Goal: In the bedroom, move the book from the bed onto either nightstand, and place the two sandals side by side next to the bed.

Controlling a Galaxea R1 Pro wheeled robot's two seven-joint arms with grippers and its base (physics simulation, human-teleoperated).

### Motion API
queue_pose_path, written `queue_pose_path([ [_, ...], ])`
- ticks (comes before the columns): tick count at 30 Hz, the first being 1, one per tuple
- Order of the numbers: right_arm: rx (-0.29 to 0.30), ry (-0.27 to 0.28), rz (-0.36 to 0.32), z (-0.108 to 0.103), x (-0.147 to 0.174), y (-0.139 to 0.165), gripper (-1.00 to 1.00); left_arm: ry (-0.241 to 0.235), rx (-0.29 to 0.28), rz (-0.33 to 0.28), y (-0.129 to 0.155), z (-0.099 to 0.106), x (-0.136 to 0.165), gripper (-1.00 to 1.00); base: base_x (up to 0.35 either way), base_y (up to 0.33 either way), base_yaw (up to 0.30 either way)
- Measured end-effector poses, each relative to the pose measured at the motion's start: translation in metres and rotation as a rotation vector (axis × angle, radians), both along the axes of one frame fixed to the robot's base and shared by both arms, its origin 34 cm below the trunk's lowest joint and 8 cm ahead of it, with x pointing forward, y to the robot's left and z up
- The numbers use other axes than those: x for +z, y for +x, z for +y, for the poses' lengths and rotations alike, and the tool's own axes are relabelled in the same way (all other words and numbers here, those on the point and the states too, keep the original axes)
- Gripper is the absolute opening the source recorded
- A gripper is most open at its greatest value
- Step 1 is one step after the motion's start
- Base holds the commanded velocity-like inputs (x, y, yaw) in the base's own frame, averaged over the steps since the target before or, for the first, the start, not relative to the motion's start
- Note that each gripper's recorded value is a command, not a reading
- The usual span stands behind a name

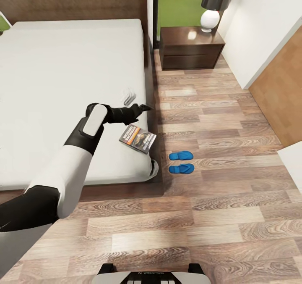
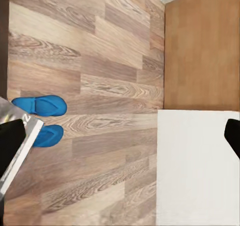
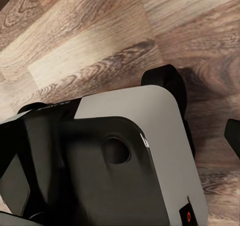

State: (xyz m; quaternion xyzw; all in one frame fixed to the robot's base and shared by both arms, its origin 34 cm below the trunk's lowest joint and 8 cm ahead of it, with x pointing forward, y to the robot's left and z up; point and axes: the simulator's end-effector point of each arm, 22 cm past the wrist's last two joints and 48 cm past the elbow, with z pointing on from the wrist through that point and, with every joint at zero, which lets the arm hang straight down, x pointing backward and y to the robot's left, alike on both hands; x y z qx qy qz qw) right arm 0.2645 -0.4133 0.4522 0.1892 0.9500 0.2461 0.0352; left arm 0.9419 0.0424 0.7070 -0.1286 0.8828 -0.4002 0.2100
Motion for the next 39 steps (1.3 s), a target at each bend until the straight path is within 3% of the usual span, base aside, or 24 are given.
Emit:
queue_pose_path([
  [1, 0.000, 0.000, 0.000, 0.000, 0.002, 0.000, 1.00, -0.009, -0.033, 0.042, -0.018, -0.007, -0.012, 1.00, 0.000, 0.000, 0.000],
  [6, 0.000, -0.001, 0.001, 0.000, 0.010, 0.000, 1.00, -0.096, -0.060, 0.084, -0.048, -0.021, -0.021, 1.00, 0.000, 0.000, 0.000],
  [10, 0.000, -0.001, 0.001, 0.000, 0.017, 0.000, 1.00, -0.118, -0.081, 0.144, -0.084, -0.029, -0.045, 1.00, 0.000, 0.000, 0.000],
  [12, 0.000, -0.001, 0.001, 0.000, 0.020, 0.000, 1.00, -0.120, -0.099, 0.157, -0.097, -0.034, -0.049, 1.00, 0.000, 0.000, 0.000],
  [17, 0.001, -0.002, 0.001, 0.000, 0.028, 0.001, 1.00, -0.185, -0.174, 0.130, -0.128, -0.060, -0.036, 1.00, 0.000, 0.000, 0.000],
  [31, 0.000, -0.002, 0.002, 0.000, 0.051, 0.000, 1.00, -0.190, -0.179, 0.126, -0.130, -0.062, -0.013, 1.00, 0.000, 0.000, 0.000],
  [39, 0.000, -0.002, 0.002, 0.000, 0.063, 0.000, 1.00, -0.189, -0.191, 0.152, -0.146, -0.065, -0.012, 1.00, 0.000, 0.000, 0.000],
])
